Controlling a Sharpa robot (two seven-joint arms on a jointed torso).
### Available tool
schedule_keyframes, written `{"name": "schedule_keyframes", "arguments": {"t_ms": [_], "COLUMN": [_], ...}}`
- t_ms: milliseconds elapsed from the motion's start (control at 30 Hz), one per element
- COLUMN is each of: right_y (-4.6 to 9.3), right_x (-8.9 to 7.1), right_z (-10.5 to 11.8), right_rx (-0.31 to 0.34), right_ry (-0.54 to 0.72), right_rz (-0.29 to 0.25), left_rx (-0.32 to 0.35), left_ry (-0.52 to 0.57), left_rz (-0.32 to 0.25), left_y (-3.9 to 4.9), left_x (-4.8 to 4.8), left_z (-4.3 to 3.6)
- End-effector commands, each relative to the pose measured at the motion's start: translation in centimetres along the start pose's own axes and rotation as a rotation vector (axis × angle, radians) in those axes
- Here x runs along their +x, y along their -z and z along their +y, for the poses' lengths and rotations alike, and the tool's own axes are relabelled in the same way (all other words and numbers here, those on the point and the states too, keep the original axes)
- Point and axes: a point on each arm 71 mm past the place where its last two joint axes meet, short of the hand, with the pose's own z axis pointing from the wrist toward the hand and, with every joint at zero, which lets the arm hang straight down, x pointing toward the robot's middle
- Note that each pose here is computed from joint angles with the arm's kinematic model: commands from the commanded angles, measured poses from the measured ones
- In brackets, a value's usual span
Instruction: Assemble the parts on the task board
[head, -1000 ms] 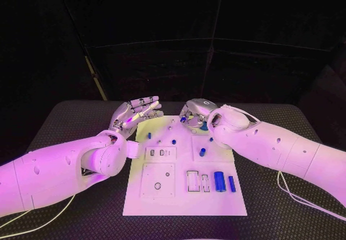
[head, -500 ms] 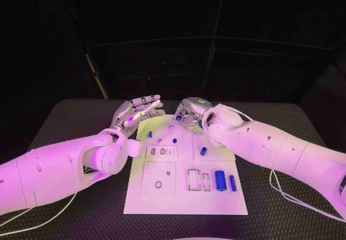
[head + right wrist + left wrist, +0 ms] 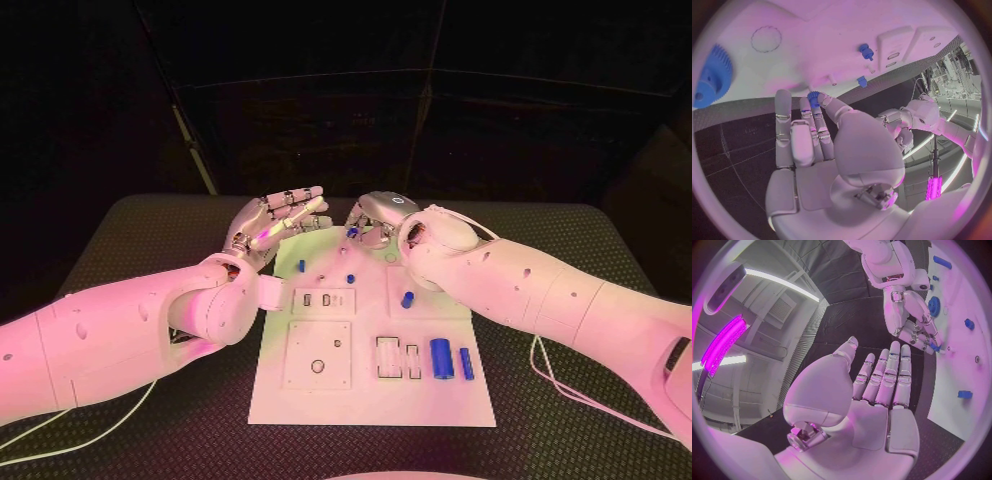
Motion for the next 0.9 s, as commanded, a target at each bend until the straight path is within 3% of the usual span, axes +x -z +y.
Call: {"name": "schedule_keyframes", "arguments": {"t_ms": [33,900], "right_y": [-0.24,-0.84], "right_x": [-0.03,0.63], "right_z": [0.26,0.30], "right_rx": [-0.016,0.018], "right_ry": [-0.001,0.006], "right_rz": [0.001,0.034], "left_rx": [0.009,0.007], "left_ry": [0.002,0.003], "left_rz": [0.015,0.018], "left_y": [-0.09,-0.22], "left_x": [0.25,0.22], "left_z": [-0.17,-0.28]}}
